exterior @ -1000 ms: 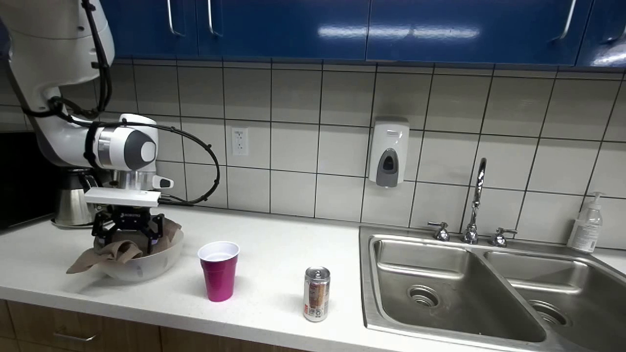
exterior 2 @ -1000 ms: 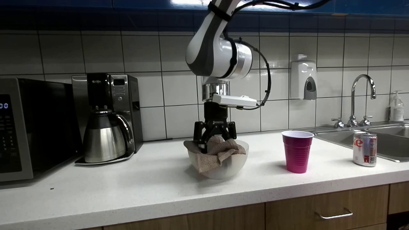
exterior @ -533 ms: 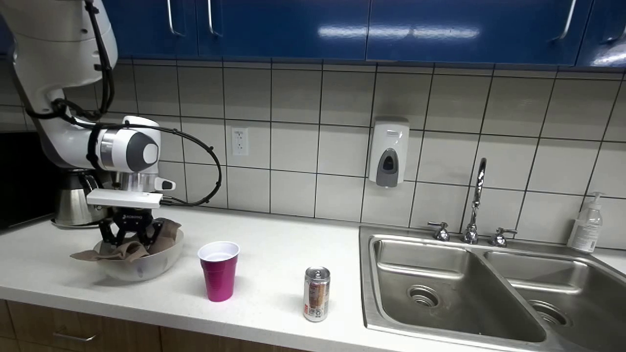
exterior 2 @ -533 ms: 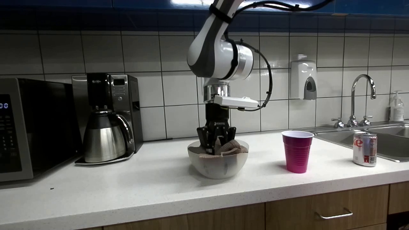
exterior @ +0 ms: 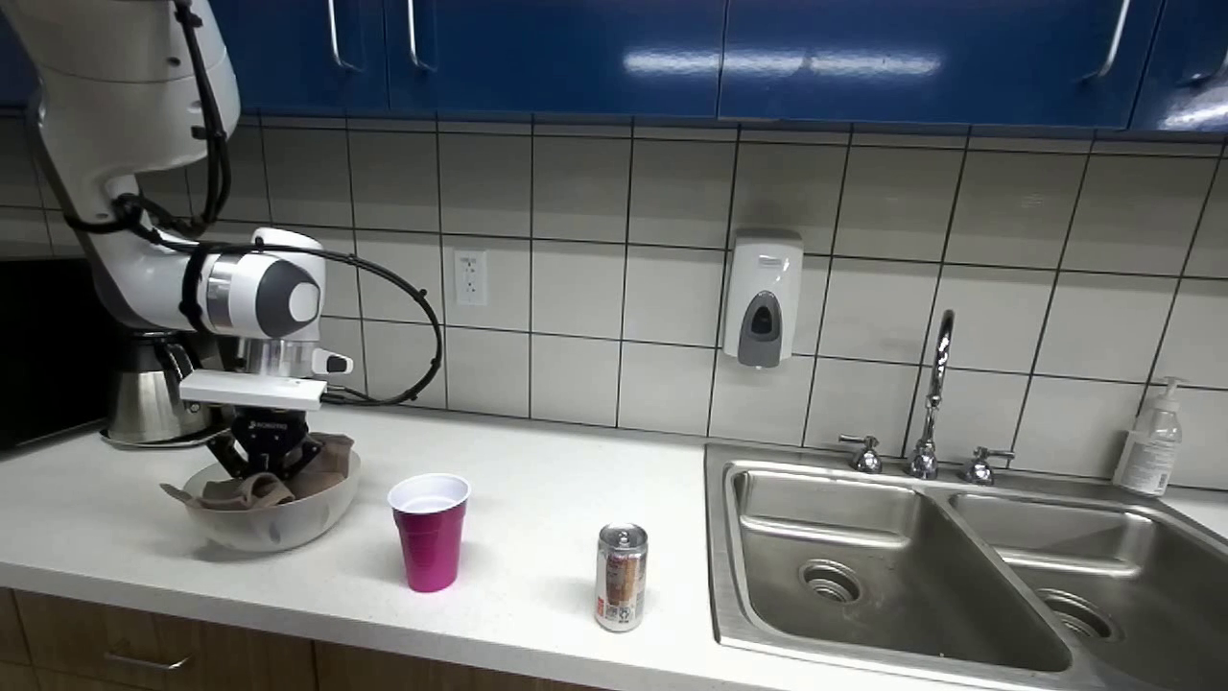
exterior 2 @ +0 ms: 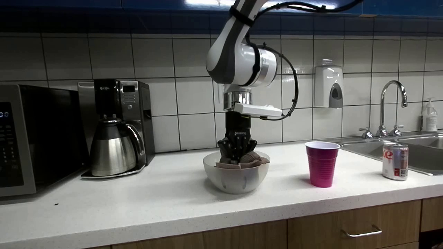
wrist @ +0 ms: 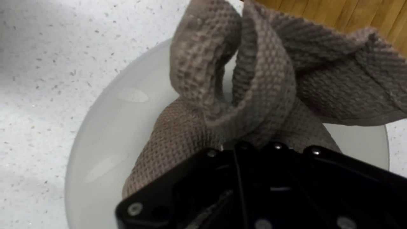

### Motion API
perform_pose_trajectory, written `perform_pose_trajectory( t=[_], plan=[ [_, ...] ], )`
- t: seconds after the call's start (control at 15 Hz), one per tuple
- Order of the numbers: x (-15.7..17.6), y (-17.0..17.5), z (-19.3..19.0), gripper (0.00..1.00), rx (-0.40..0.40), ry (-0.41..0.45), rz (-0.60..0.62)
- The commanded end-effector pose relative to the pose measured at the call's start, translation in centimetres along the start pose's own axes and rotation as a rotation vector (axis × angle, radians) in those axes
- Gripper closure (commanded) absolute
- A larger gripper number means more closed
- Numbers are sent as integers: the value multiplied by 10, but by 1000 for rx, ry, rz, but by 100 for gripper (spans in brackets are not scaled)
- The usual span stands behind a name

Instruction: Remove the grey cloth from the clear bowl and put it on the table

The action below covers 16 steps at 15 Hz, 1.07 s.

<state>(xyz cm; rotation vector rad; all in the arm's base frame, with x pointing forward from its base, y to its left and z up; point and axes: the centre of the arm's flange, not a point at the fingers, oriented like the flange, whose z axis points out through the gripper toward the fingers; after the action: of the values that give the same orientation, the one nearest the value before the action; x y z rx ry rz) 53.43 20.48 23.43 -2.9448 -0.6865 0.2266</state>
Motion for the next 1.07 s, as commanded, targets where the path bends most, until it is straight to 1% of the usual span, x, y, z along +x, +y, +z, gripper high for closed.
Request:
perform_pose_trajectory(
  t=[0.0, 0.2, 1.0],
  plan=[
    [-3, 6, -7, 99, 27, -3, 4],
    [-2, 8, -13, 99, 15, 5, 11],
    [-6, 3, -66, 99, -58, 98, -1]
  ],
)
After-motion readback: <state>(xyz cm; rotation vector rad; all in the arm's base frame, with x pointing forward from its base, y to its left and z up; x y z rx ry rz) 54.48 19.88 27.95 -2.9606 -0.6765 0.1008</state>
